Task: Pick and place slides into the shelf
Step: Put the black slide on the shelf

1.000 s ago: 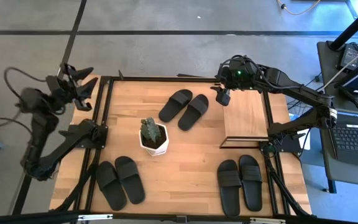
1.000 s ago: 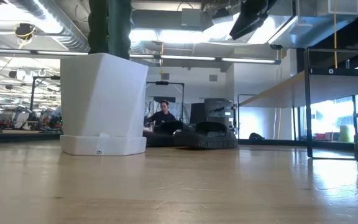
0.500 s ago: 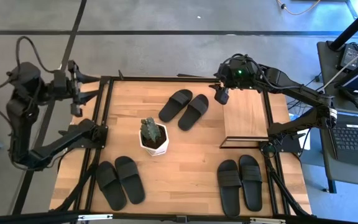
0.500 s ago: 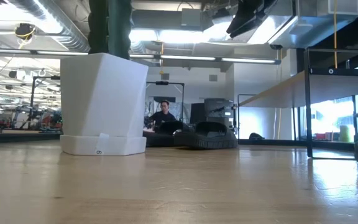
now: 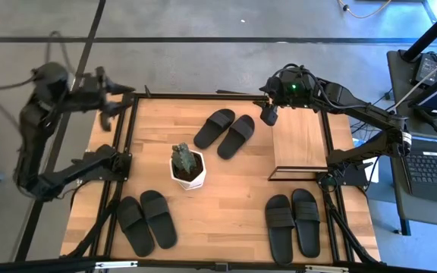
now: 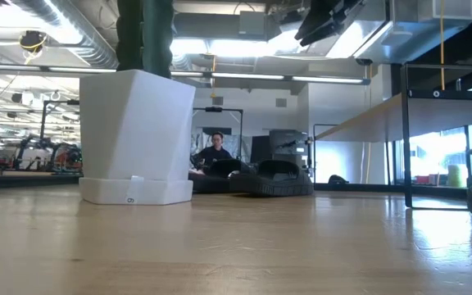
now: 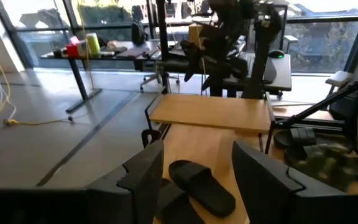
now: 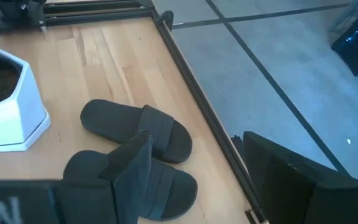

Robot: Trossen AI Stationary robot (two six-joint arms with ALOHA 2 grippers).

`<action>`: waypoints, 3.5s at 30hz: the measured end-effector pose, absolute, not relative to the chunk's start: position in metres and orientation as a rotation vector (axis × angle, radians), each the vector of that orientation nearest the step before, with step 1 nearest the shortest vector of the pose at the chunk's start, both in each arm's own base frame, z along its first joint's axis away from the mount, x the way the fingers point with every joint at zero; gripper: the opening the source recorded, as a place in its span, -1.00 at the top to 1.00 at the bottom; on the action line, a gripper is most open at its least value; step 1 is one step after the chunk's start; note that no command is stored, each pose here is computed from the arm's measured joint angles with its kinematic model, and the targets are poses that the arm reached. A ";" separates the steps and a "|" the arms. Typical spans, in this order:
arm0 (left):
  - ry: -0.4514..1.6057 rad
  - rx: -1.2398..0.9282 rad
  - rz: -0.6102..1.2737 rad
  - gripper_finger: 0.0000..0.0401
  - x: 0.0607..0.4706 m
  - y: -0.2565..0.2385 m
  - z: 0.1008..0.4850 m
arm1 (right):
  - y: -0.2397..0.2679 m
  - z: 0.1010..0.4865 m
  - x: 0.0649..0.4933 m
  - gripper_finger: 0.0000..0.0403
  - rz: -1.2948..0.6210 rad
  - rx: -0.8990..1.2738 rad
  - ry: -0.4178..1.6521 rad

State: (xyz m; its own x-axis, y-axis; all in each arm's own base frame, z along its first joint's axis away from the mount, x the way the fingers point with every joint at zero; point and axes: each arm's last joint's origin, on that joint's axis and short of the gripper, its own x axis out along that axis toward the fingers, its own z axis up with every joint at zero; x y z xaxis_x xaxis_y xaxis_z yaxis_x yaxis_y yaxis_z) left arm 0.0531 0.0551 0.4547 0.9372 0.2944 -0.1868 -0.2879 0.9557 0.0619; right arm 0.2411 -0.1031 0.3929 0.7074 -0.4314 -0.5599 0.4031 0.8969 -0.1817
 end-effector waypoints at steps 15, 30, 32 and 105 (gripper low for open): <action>0.049 0.207 -0.153 0.09 0.164 0.072 0.469 | -0.103 0.392 0.241 -0.25 -0.458 -0.060 0.643; 0.235 0.005 -0.195 0.09 0.207 -0.061 0.448 | -0.103 0.392 0.241 -0.25 -0.451 -0.078 0.651; 0.261 -0.032 -0.160 0.09 0.207 -0.077 0.444 | -0.103 0.392 0.241 -0.25 -0.451 -0.080 0.651; 1.820 -0.519 1.036 0.46 0.205 -0.240 0.195 | -0.114 0.388 0.268 -0.25 -0.419 -0.254 0.593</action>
State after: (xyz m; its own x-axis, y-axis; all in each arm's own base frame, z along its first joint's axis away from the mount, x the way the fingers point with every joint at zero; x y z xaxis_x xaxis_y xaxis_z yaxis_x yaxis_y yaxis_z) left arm 0.2049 -0.2403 0.1949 -0.4643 0.0843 -0.8817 -0.7152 0.5516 0.4293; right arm 0.2676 -0.1140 0.3876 0.7494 -0.4502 -0.4854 0.3073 0.8860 -0.3474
